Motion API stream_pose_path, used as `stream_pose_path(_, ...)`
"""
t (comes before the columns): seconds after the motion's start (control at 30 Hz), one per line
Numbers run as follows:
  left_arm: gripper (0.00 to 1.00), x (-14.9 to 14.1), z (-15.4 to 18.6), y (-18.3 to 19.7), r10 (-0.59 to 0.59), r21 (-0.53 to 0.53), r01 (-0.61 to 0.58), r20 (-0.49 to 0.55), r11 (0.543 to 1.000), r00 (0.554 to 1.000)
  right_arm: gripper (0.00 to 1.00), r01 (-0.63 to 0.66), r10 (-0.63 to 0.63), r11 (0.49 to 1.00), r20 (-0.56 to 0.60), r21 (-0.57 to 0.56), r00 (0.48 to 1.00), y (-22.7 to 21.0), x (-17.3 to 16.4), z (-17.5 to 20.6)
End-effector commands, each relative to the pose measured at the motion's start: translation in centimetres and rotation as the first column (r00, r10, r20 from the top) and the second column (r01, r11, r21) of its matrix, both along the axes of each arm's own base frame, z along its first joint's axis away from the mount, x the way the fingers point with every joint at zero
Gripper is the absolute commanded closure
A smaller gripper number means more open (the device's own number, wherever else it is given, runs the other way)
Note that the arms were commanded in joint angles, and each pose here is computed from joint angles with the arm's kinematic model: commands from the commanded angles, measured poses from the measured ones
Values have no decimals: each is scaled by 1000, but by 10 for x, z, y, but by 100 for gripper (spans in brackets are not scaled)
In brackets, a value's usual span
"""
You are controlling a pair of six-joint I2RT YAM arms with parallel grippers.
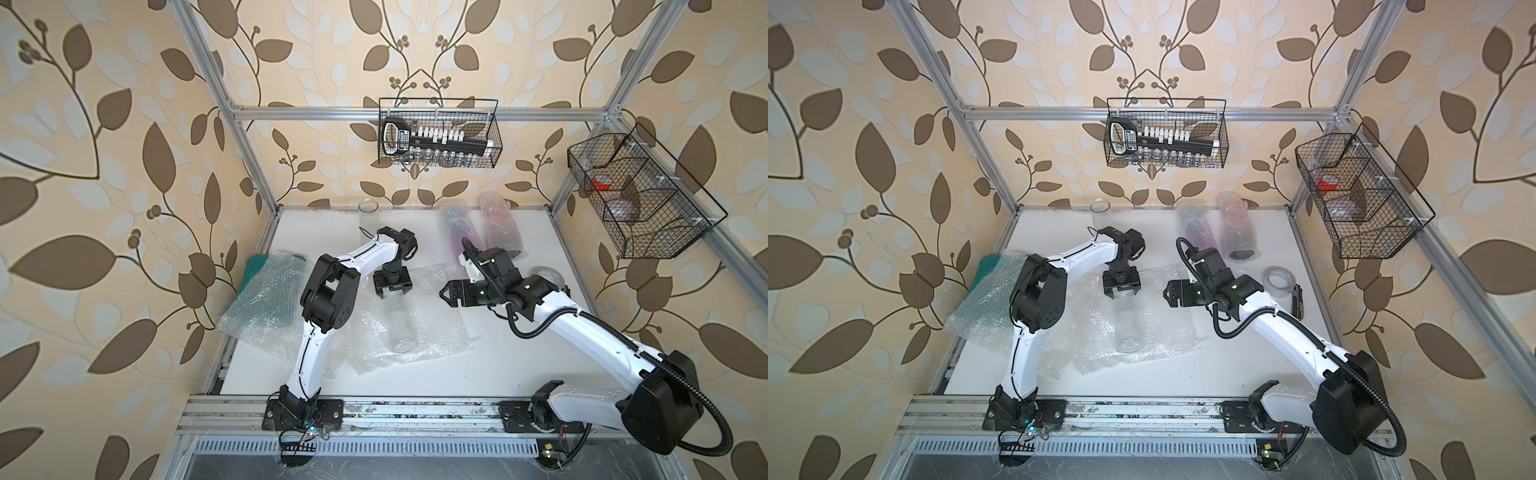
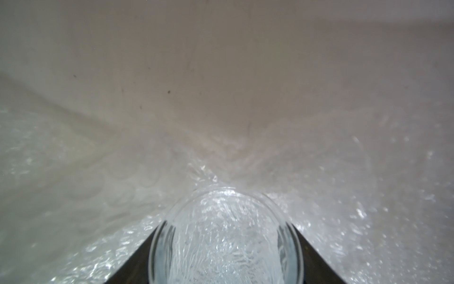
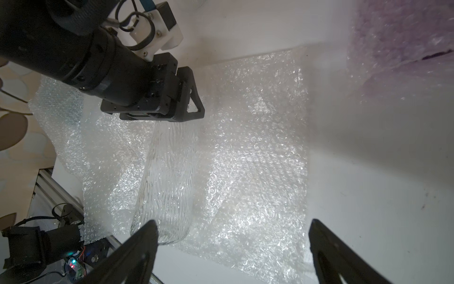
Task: Unwrap the vase from the bubble wrap
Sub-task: Pick up the vase from the bubble wrap.
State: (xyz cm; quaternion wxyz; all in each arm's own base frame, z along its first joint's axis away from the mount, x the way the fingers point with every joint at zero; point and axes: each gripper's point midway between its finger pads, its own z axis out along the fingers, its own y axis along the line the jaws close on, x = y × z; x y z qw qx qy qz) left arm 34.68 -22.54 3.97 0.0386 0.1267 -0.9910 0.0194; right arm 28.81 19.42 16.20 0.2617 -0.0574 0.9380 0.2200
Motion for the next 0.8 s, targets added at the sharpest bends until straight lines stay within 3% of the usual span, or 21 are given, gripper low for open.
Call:
stream_pose_path(0.0, 31, -8, 4, 3, -15, 11, 15, -20, 1000, 1000, 6, -3, 3, 1000, -5, -21, 1000, -4, 0, -7)
stream_pose_path(0.2, 33, -13, -4, 7, -31, 19, 32, -38, 999, 999, 6, 0, 0, 1000, -14, -23, 1000, -5, 1, -10)
stream_pose_path(0.4, 61, -15, 18, 7, -54, -6, 54, 5, 999, 999, 6, 11, -11, 1000, -16, -22, 1000, -7, 1, -10)
stream_pose_path(0.6, 72, -22, 66, 2, -114, -32, 118, 109, 993, 988, 6, 25, -25, 1000, -24, -19, 999, -11, -1, -14)
stream_pose_path(0.77, 81, -33, 92, -4, -219, 5, 223, 225, 975, 950, 6, 35, -36, 999, -37, -10, 999, -12, -1, -15)
